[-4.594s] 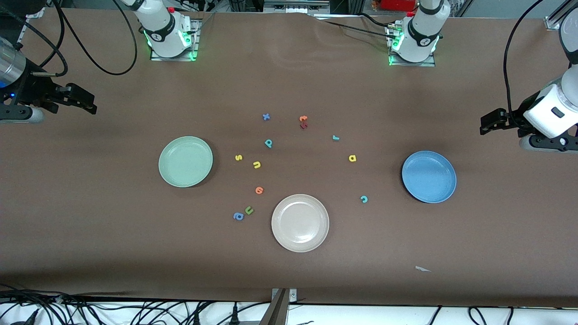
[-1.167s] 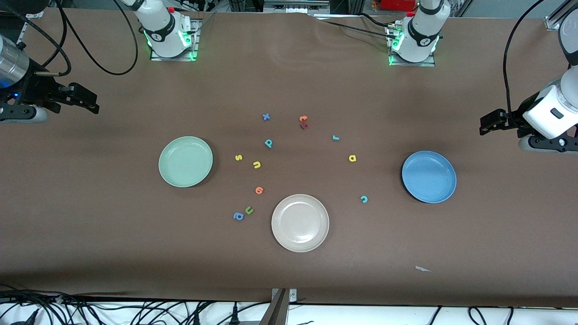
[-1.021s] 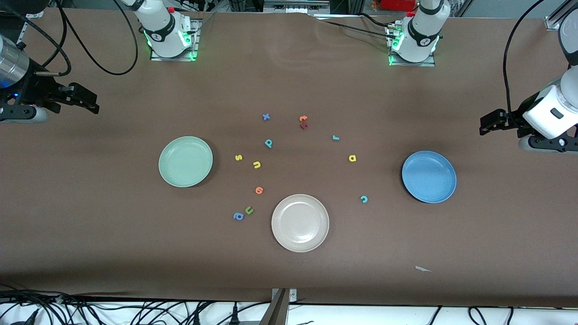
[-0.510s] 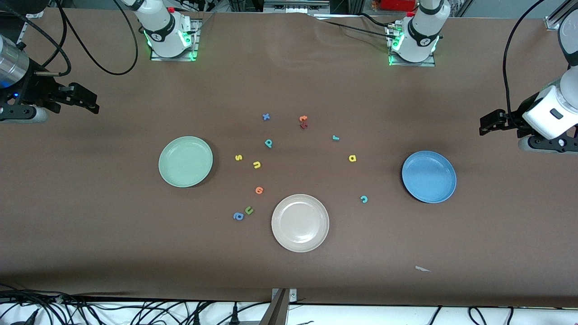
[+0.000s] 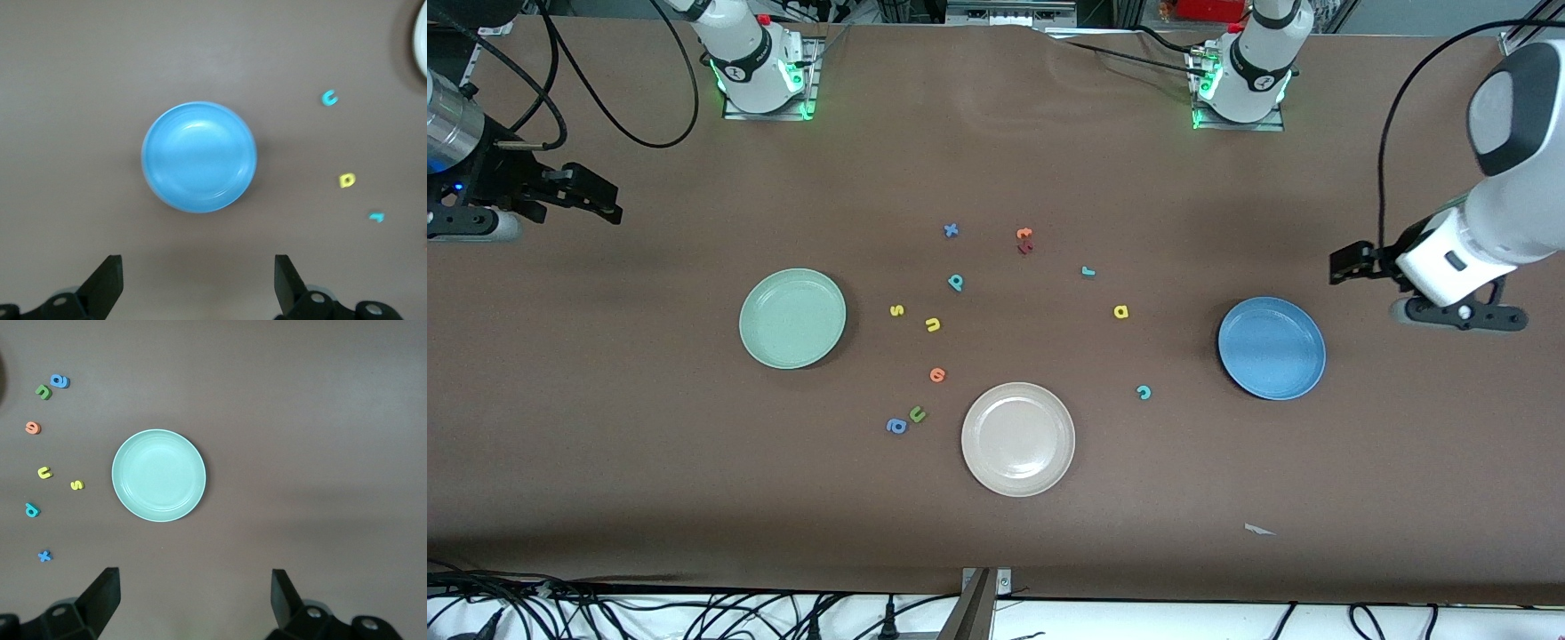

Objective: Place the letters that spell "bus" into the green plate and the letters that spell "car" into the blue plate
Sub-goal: 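Reach the cyan letter c beside the blue plate and grasp it with the left gripper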

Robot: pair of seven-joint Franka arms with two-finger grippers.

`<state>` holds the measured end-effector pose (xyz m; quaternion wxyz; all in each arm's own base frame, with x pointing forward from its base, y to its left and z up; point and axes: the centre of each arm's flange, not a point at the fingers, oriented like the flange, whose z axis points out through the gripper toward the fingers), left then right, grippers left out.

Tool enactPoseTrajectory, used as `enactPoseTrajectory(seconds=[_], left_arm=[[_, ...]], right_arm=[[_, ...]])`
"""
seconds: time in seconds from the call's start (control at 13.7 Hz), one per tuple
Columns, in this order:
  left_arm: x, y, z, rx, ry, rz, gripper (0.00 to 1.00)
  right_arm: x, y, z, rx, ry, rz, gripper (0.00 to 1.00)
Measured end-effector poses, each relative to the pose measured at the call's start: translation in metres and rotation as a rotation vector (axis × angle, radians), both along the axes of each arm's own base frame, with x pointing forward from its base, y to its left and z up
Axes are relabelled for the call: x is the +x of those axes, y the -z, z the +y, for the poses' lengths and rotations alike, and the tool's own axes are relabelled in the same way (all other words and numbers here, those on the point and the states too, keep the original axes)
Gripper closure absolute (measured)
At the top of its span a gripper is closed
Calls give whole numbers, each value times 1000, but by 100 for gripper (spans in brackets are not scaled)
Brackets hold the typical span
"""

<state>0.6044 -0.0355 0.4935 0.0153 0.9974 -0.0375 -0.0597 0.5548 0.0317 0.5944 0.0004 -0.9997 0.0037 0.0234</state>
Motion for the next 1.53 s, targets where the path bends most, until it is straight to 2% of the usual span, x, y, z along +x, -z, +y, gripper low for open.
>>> enactPoseTrajectory(seconds=[0.22,0.58,0.8,1.09,1.39,1.53], left_arm=[[16,34,-34,-44,-61,-30,0],[35,134,-144,-82,-205,-97,0],[33,211,-207,-47,-266,-149,0],[38,272,-216,-20,-291,-181,0],[53,295,-208,-27,-312,-193,0],[58,305,-208,-26,-315,-189,4]], right_arm=[[0,0,0,0,0,0,0],[0,0,0,0,0,0,0],[0,0,0,0,0,0,0],[0,0,0,0,0,-1,0],[0,0,0,0,0,0,0],[0,0,0,0,0,0,0]])
